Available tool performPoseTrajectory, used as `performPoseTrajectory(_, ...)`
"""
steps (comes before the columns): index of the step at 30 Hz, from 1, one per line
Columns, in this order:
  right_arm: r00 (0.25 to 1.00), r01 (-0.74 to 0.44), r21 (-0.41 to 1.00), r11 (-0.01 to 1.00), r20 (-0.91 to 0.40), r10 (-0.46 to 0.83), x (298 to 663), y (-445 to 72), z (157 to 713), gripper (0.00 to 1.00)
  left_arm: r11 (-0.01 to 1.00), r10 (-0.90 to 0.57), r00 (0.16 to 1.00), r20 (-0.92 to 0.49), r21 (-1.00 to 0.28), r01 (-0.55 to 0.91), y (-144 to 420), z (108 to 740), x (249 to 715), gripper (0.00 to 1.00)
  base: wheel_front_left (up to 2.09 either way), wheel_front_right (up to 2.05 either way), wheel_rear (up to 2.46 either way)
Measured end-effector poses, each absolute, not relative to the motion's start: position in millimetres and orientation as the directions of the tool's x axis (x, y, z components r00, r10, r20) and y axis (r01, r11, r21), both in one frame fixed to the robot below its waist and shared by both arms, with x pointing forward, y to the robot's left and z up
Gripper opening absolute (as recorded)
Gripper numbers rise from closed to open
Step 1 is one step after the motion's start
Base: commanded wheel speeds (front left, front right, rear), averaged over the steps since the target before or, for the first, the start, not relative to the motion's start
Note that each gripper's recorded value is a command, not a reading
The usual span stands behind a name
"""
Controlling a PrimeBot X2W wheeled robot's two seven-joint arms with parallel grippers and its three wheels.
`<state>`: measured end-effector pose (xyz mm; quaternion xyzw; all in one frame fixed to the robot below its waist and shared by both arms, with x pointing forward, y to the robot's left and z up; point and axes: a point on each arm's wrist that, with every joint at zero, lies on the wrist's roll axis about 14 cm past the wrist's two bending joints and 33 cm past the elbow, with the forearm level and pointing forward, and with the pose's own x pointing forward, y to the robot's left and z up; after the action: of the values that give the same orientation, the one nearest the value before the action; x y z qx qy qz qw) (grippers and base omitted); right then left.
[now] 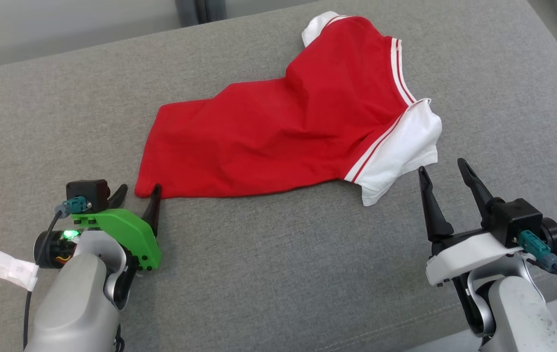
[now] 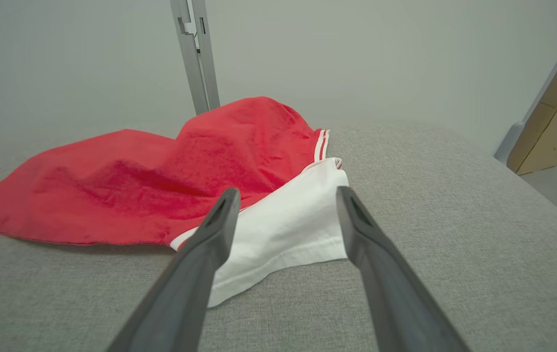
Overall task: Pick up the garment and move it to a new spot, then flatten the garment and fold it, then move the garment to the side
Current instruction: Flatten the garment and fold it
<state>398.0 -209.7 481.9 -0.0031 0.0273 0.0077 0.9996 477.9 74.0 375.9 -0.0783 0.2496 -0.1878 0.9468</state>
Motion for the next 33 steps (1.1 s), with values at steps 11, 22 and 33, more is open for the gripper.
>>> performPoseTrajectory(11, 0.998, 0.007, -0.008, 1.0, -0.067, -0.007, 398.2, -216.5, 476.0, 1.0, 0.919, -0.389, 0.793, -0.469, -0.26, 0.297, 64.4, 364.8, 485.7, 0.0, 0.0, 0.0, 0.0)
performPoseTrajectory(22, 0.997, -0.071, -0.013, 0.997, -0.034, 0.07, 408.7, -195.0, 489.7, 1.0, 0.935, -0.253, 0.91, -0.329, -0.324, 0.143, 105.7, 384.9, 447.4, 0.25, 0.0, 0.0, 0.0)
performPoseTrajectory(33, 0.993, -0.119, -0.015, 0.993, 0.015, 0.12, 412.4, -179.3, 508.7, 1.0, 0.919, -0.165, 0.975, -0.146, -0.381, 0.099, 131.1, 435.6, 420.9, 1.0, 0.0, 0.0, 0.0)
